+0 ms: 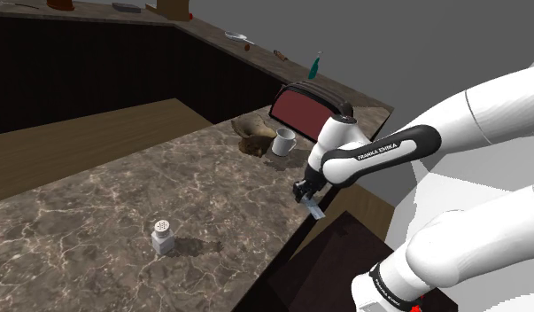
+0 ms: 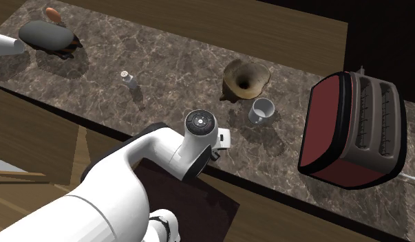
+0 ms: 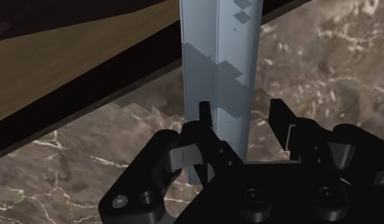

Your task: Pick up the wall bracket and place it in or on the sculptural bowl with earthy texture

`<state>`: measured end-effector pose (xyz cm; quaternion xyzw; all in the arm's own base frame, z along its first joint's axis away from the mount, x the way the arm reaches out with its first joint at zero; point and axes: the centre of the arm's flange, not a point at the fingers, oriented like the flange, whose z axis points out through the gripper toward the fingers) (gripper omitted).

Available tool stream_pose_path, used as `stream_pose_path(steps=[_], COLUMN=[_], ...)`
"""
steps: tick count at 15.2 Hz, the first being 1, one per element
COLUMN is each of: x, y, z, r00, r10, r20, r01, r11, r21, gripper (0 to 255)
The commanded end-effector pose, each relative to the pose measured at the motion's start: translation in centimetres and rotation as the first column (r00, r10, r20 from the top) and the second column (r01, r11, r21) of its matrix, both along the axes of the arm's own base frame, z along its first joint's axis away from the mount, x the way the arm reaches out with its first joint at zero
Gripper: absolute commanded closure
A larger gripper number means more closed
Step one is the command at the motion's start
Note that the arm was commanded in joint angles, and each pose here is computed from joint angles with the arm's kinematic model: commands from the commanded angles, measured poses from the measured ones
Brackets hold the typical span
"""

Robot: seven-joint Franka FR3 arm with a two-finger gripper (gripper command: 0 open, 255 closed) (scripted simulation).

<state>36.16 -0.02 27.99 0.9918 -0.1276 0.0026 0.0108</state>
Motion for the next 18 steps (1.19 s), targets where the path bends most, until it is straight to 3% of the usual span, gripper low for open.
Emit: stream_pose_path(steps=[1,5,11,12,14,16,18], x=[-0.3,-0.3,-0.3,-0.3,-3.5,-6.6,-6.5], y=[-0.4,-0.3,-0.3,-0.3,-3.2,-6.0,-5.7], z=[-0.4,-0.4,1.8,1.8,2.2,2.1,1.1], r00=[1.0,1.0,1.0,1.0,0.999,0.997,0.997], r10=[-0.008,-0.008,-0.008,-0.008,-0.007,-0.012,-0.012], r20=[-0.012,-0.012,-0.01,-0.01,0.037,0.082,0.082], r01=[0.008,0.008,0.008,0.008,0.001,-0.012,-0.012], r11=[1.0,1.0,1.0,1.0,0.989,0.958,0.958], r21=[0.0,0.0,0.0,0.0,0.149,0.287,0.287], gripper=[255,255,255,0,0,0,0])
